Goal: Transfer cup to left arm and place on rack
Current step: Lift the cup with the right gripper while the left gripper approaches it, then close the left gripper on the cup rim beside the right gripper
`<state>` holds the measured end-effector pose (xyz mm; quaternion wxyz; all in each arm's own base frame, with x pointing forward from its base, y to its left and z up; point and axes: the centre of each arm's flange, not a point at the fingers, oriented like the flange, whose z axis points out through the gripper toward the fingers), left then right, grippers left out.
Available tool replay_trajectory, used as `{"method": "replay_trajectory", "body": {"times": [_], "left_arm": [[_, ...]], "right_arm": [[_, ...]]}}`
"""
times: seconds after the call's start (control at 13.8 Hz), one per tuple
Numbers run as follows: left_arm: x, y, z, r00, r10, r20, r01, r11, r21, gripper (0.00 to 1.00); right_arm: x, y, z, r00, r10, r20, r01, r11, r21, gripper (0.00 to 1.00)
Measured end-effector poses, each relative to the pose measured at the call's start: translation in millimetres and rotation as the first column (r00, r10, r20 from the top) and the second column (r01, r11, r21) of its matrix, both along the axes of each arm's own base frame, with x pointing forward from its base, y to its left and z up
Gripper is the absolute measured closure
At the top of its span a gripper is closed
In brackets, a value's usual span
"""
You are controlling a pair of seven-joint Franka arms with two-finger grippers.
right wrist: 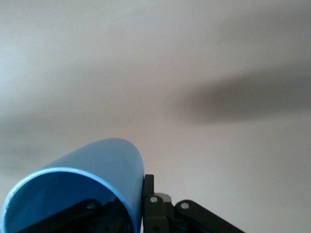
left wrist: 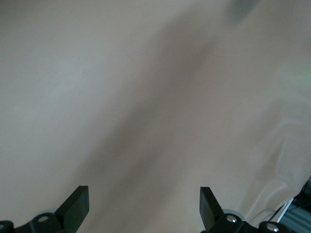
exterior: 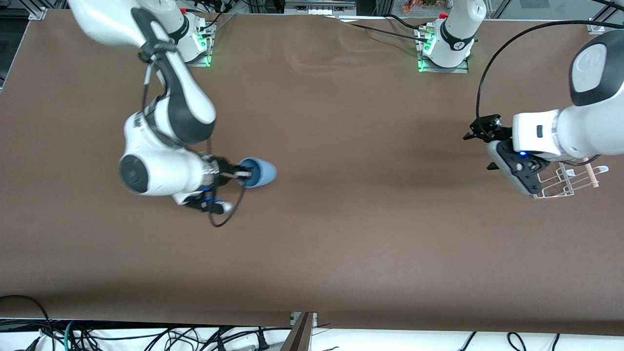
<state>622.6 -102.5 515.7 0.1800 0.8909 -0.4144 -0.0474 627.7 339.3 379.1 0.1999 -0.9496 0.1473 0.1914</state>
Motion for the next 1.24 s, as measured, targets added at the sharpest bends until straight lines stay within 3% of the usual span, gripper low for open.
{"method": "replay_trajectory", "body": {"times": [0.22,0.44,0.58,0.87,1.09,1.24], "left_arm": [[1.6,-23.5,-6.3,0.985,-0.149,0.09,0.158,0.981,-0.113,0.0],[0.9,-30.8,-18.2,0.955,-0.208,0.211,0.258,0.935,-0.244,0.0],[-4.1,-42.2,-24.2,0.926,-0.243,0.289,0.323,0.906,-0.273,0.0],[-14.4,-90.8,-17.1,0.858,-0.318,0.403,0.439,0.861,-0.256,0.0],[-25.2,-128.7,-20.9,0.796,-0.362,0.485,0.515,0.826,-0.228,0.0],[-36.1,-147.0,-24.4,0.77,-0.364,0.523,0.529,0.823,-0.207,0.0]], "right_arm": [[-18.0,75.0,22.3,0.966,-0.235,-0.107,0.248,0.959,0.134,0.95],[-33.0,125.9,35.8,0.884,-0.41,-0.226,0.455,0.866,0.207,0.95],[-41.9,147.9,44.0,0.826,-0.475,-0.304,0.545,0.811,0.213,0.95],[-54.2,173.1,50.4,0.77,-0.549,-0.323,0.626,0.747,0.222,0.95],[-51.0,172.7,46.9,0.763,-0.558,-0.326,0.635,0.74,0.219,0.95],[-52.1,175.2,43.5,0.764,-0.556,-0.328,0.634,0.743,0.216,0.95]]}}
